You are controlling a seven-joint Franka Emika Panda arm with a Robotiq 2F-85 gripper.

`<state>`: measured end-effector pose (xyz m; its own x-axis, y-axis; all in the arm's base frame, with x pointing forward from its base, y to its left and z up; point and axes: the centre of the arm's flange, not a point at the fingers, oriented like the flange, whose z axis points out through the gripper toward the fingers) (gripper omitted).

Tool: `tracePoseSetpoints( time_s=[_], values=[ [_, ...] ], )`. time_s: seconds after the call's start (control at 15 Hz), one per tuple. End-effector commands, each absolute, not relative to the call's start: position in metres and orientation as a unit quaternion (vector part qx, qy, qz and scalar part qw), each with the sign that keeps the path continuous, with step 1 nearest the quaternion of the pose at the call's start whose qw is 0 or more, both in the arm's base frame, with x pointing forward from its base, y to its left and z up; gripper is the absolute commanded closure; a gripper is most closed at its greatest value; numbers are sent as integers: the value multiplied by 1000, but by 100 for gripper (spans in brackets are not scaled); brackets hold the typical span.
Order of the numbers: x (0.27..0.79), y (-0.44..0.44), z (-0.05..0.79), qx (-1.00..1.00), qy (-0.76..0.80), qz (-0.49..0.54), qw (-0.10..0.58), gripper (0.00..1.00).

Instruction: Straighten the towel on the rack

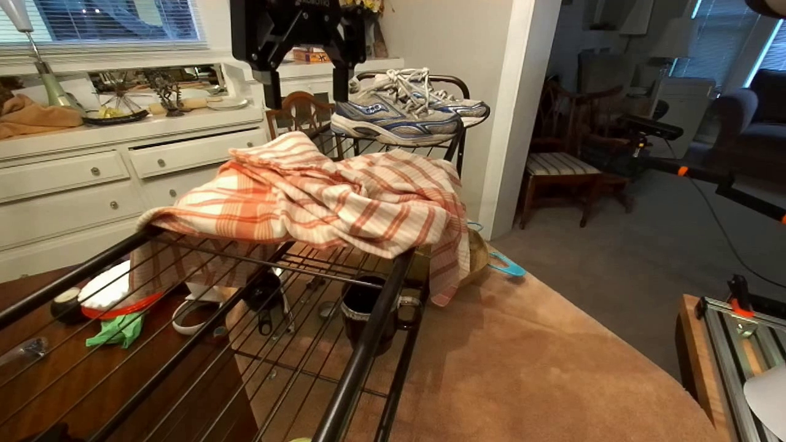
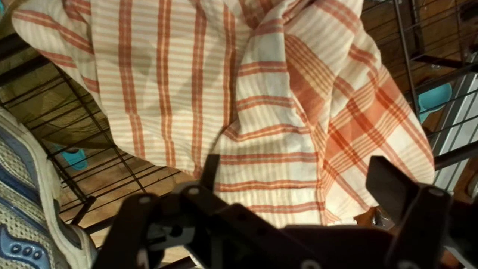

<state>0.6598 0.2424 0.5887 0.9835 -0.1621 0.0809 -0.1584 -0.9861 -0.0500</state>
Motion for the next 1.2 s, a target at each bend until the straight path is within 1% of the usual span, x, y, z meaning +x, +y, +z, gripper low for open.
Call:
tracePoseSetpoints(
  time_s=[0.0, 0.07, 0.13, 0.2, 0.4, 0.6, 0.8, 1.07, 1.13],
  values=[
    [661, 243, 588, -996, 82, -41, 21, 0],
    [661, 243, 587, -996, 83, -41, 21, 0],
    [651, 231, 577, -995, 93, -44, 11, 0],
    [649, 229, 569, -994, 95, -52, -11, 0],
    [658, 242, 551, -994, 84, -62, -29, 0],
    [660, 259, 536, -995, 68, -71, -27, 0],
    [662, 275, 532, -992, 52, -107, -29, 0],
    [662, 288, 525, -989, 30, -135, -52, 0],
    [661, 289, 523, -988, 26, -138, -61, 6]
  ],
)
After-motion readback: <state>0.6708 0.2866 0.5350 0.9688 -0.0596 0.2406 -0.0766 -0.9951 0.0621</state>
